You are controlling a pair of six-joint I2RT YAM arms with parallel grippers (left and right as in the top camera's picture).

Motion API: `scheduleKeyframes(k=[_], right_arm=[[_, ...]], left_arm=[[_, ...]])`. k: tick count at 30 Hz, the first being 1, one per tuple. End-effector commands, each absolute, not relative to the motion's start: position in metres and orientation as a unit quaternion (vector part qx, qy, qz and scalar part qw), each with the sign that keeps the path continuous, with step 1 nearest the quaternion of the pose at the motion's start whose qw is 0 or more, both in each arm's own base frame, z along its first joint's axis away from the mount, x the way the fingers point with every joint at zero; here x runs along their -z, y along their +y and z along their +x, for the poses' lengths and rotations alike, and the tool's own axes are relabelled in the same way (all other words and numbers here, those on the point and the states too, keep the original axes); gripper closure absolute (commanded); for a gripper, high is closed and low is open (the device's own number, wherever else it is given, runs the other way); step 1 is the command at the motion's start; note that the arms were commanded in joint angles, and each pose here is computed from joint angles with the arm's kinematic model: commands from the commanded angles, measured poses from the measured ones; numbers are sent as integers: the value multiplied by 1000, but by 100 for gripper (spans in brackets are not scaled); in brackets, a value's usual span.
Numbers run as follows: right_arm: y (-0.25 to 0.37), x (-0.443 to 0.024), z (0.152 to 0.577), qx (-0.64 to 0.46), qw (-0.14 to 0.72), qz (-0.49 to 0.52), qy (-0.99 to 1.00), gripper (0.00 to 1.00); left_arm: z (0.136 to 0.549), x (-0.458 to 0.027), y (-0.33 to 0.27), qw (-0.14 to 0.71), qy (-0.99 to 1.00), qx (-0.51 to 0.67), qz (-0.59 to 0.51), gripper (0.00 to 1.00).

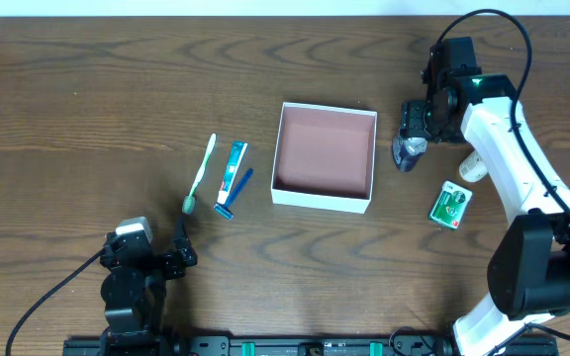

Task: Pack container
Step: 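Reach the right gripper to the blue pump bottle and grasp it, then carry the pump bottle into the box and release it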

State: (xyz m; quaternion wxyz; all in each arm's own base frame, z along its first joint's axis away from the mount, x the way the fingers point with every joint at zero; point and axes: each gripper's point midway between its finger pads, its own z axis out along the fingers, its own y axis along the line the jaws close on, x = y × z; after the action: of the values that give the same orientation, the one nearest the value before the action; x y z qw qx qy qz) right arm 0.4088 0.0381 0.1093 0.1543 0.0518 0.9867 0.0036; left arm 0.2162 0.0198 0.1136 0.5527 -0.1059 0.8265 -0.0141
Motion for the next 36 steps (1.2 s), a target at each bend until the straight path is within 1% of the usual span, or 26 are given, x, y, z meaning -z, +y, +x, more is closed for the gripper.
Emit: scheduleKeyframes(k=[1,4,6,15,17,19,25,27,28,31,35,36], right_arm=[[44,-114,412,2,160,55,986,28],[53,-114,410,2,159,40,986,31],[58,-114,411,1,163,28,986,34],[59,-115,414,8,170,26,985,36],[58,-114,413,13,170,29,985,40],[56,-113,412,16,167,35,985,41],[56,-112,410,17,164,35,986,52],[56,-112,410,17,164,35,986,65],[56,-112,410,17,163,35,986,68],[55,-112,409,18,161,35,986,68],[53,-112,409,26,162,36,986,74],[51,-113,409,29,163,37,985,77]], left_arm=[[216,-106,19,547,830,15,-106,2],[216,-106,19,547,830,15,-106,2],[216,-106,19,547,830,15,-106,2],[216,-106,19,547,830,15,-106,2],[216,-106,19,547,830,15,-106,2],[216,-106,19,547,830,15,-106,2],[216,-106,19,547,830,15,-106,2],[216,-106,19,547,830,15,-106,2],[216,-106,19,547,830,15,-106,2],[216,-106,19,547,830,15,-106,2],[216,-106,19,547,830,15,-106,2],[216,-106,19,547,830,15,-106,2]])
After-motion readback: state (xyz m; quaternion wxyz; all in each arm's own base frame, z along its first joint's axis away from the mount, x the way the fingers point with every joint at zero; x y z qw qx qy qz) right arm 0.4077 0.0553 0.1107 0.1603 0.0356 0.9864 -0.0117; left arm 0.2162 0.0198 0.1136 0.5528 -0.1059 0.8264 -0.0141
